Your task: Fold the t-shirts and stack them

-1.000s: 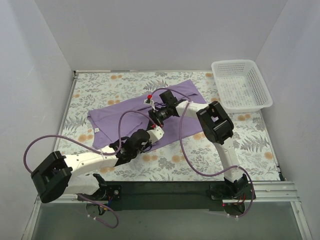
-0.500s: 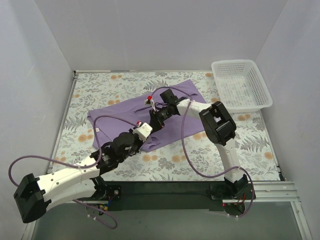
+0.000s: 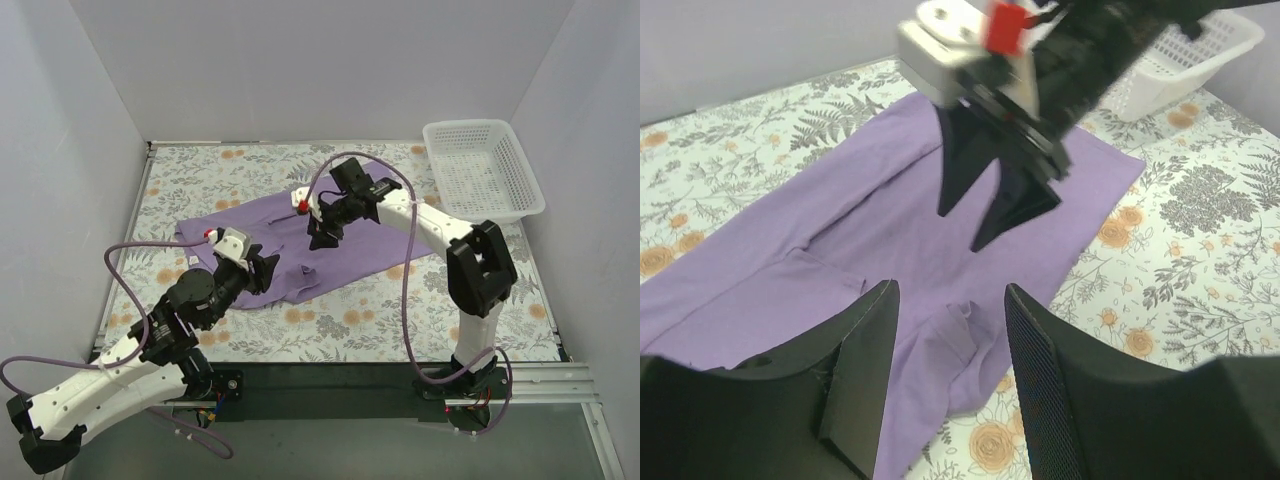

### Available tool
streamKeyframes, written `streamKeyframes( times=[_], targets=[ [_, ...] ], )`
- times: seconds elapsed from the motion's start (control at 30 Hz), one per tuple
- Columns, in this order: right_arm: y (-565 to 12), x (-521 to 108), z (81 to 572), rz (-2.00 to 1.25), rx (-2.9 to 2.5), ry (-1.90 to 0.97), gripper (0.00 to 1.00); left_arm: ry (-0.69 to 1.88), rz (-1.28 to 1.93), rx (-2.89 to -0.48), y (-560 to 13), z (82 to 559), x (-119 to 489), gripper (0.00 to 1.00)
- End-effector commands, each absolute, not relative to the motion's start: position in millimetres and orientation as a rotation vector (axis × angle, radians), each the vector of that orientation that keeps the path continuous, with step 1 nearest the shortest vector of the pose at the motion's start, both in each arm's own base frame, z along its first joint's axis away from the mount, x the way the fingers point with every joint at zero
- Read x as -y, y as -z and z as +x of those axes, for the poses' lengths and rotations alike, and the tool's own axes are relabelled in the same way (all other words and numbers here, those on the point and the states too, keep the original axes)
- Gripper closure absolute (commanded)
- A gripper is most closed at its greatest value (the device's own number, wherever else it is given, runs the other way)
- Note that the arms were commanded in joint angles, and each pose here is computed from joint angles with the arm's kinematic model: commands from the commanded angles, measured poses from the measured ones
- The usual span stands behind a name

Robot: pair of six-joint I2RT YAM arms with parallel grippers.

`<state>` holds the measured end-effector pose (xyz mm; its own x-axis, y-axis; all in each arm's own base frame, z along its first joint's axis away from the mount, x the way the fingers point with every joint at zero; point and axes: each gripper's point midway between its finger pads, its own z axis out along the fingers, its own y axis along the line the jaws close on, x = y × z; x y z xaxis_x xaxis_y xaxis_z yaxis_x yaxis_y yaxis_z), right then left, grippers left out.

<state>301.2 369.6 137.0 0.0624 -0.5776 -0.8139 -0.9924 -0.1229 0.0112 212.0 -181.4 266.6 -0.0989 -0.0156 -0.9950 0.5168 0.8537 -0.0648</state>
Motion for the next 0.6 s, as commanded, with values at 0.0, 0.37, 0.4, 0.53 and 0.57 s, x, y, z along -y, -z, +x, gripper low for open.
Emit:
streamKeyframes(
  times=[0.0, 0.37, 0.4, 0.53, 0.57],
  targets=[
    [-123.5, -368.1, 247.1, -2.101, -1.202, -0.749, 0.47, 0.465, 0.374, -1.662, -259.4, 206.9, 171.7, 0.55],
    [-94.4, -380.0, 219.3, -2.071, -1.418, -0.835, 0.60, 0.525, 0.397, -1.662, -250.7, 196.7, 174.2, 0.54],
    [-90.3, -376.9, 217.4, -2.073, -1.432, -0.834, 0.60, 0.513, 0.423, -1.675, -244.4, 197.1, 176.2, 0.54],
    [-75.0, -367.7, 202.4, -2.037, -1.561, -0.919, 0.60, 0.464, 0.504, -1.695, -230.9, 199.6, 180.5, 0.54],
    [-73.4, -367.4, 201.2, -2.023, -1.583, -0.929, 0.60, 0.458, 0.508, -1.693, -231.2, 200.2, 180.4, 0.54]
  ],
)
